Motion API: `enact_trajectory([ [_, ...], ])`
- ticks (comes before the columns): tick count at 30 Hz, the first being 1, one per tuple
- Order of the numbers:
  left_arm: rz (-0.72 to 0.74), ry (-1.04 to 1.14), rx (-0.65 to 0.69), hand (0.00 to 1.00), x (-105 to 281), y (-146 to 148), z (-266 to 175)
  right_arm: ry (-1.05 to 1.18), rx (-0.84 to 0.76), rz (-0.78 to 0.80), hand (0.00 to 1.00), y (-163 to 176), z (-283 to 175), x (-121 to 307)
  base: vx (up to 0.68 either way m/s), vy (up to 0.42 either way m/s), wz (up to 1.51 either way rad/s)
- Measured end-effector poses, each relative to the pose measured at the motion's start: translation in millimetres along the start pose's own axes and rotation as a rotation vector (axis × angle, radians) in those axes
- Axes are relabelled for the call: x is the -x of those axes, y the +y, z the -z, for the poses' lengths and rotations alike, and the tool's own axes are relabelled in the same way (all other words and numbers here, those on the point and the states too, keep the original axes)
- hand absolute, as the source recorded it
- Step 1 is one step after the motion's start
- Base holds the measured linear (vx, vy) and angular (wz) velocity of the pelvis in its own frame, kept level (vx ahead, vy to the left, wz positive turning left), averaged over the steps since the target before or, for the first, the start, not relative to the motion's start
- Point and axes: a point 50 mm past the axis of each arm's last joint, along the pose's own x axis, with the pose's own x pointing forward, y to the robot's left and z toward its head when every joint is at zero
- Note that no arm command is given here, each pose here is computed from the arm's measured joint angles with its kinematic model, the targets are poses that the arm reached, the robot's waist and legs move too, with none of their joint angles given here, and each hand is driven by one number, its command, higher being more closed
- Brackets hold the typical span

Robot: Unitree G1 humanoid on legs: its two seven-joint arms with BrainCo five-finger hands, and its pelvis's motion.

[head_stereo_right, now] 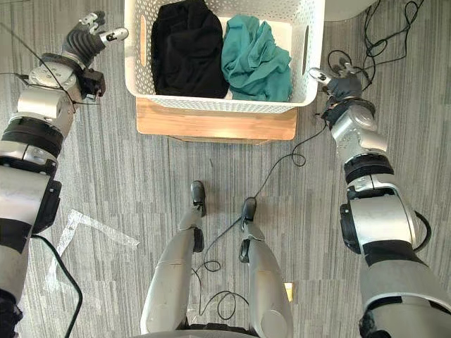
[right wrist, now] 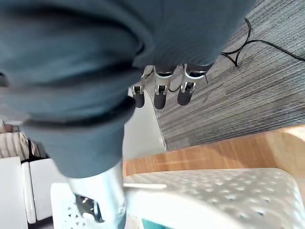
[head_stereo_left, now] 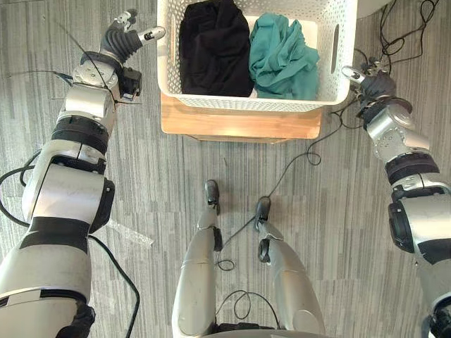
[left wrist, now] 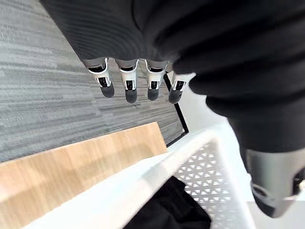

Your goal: Pick up the laundry basket with both hands and put the clothes into the washing machine.

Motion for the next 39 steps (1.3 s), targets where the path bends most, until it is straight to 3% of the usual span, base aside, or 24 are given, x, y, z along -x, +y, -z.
enact_trajectory([
  [8, 0.027, 0.021, -0.154, 0.00, -1, -4, 1, 0.038, 0.223, -0.189, 0.00, 35, -14, -6, 0.02, -0.027, 0.03],
  [21, 0.096, -0.023, -0.451, 0.00, -6, -21, -27, 0.038, 0.423, -0.207, 0.00, 32, -29, -7, 0.01, -0.012, -0.01],
  [30, 0.111, -0.077, -0.639, 0.00, -8, -17, -60, -0.051, 0.438, -0.193, 0.00, 26, -66, -6, 0.00, -0.001, -0.02],
  [31, 0.110, -0.085, -0.646, 0.00, -8, -17, -63, -0.060, 0.439, -0.191, 1.00, 25, -68, -6, 0.00, 0.000, 0.00],
  [32, 0.108, -0.089, -0.651, 1.00, -8, -16, -64, -0.064, 0.439, -0.190, 1.00, 25, -69, -6, 0.00, 0.000, 0.00],
  [39, 0.079, -0.107, -0.666, 1.00, -8, -16, -66, -0.087, 0.430, -0.135, 1.00, 23, -72, -6, 0.04, -0.014, -0.01],
])
